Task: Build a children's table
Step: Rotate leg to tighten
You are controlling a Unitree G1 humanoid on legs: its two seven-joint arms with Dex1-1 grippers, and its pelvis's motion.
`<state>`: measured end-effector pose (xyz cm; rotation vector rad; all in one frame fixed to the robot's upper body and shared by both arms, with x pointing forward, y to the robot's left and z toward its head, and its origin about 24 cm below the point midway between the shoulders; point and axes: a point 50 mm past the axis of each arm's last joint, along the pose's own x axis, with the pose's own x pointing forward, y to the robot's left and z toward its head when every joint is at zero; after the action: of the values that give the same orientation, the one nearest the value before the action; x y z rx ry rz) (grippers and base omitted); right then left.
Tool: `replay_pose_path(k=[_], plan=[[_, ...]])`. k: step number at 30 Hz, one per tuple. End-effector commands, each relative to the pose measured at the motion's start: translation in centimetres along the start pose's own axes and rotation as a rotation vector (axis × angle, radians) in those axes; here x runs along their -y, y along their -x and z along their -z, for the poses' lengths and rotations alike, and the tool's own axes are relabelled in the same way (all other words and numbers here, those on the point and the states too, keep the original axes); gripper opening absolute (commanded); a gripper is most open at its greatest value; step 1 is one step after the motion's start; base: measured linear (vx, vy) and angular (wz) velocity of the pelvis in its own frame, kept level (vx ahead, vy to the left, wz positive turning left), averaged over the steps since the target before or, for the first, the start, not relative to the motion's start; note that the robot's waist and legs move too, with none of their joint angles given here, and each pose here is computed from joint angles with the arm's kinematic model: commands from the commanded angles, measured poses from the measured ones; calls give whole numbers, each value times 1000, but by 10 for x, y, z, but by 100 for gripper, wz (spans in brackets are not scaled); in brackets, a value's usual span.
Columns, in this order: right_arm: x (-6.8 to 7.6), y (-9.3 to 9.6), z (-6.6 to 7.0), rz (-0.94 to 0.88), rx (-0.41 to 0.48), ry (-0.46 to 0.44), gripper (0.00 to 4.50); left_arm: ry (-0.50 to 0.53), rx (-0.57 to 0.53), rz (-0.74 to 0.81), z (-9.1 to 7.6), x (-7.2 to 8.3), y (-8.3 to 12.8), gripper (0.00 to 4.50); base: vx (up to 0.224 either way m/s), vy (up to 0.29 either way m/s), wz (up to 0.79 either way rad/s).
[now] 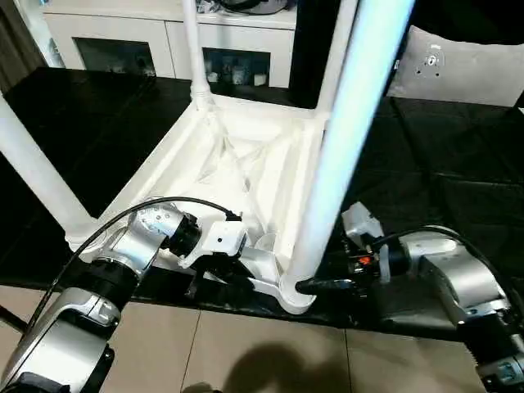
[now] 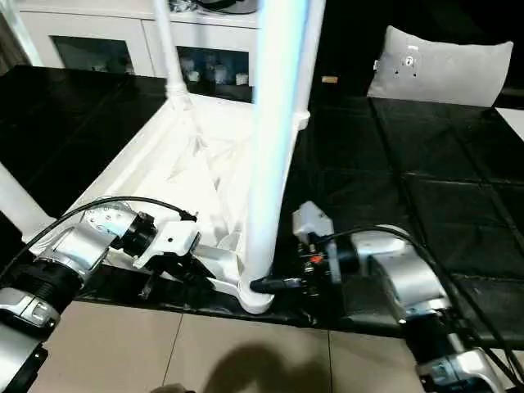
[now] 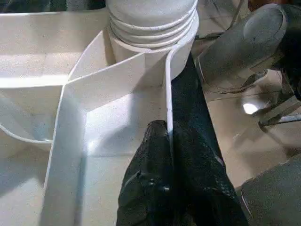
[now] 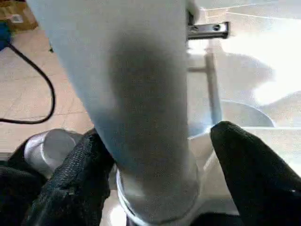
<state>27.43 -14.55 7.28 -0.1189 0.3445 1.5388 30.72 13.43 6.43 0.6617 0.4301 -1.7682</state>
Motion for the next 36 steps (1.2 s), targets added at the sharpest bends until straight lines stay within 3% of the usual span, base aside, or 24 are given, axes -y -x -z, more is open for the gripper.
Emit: replay_pose_path(k=[1,10,14,20,26,29,30,34,36], plan=[[1,1,-2,-32,-5,-8,306,-79,-10,60,-13,-4,-1,0,0,0,0],[-4,-2,4,-88,-18,-62,228,-71,-22,62,-9,-2,1,0,0,0,0],[-8,-7,5,-93,17,-90,213,-22,93,24,-16,-3,-3,0,0,0,0],[-14,-16,2,-63,87,-126,209,21,164,-31,-23,-4,-10,0,0,0,0],[-3,-42,2,266,140,-122,209,131,161,-264,-30,-21,-28,0,0,0,0],[3,-50,3,374,144,-140,204,153,171,-320,-39,-26,-33,0,0,0,0],[10,-59,2,499,173,-175,203,196,179,-397,-50,-34,-40,0,0,0,0],[14,-62,2,576,183,-191,199,219,179,-440,-54,-38,-42,0,0,0,0],[29,-68,1,810,202,-254,199,286,176,-573,-63,-50,-48,0,0,0,0]])
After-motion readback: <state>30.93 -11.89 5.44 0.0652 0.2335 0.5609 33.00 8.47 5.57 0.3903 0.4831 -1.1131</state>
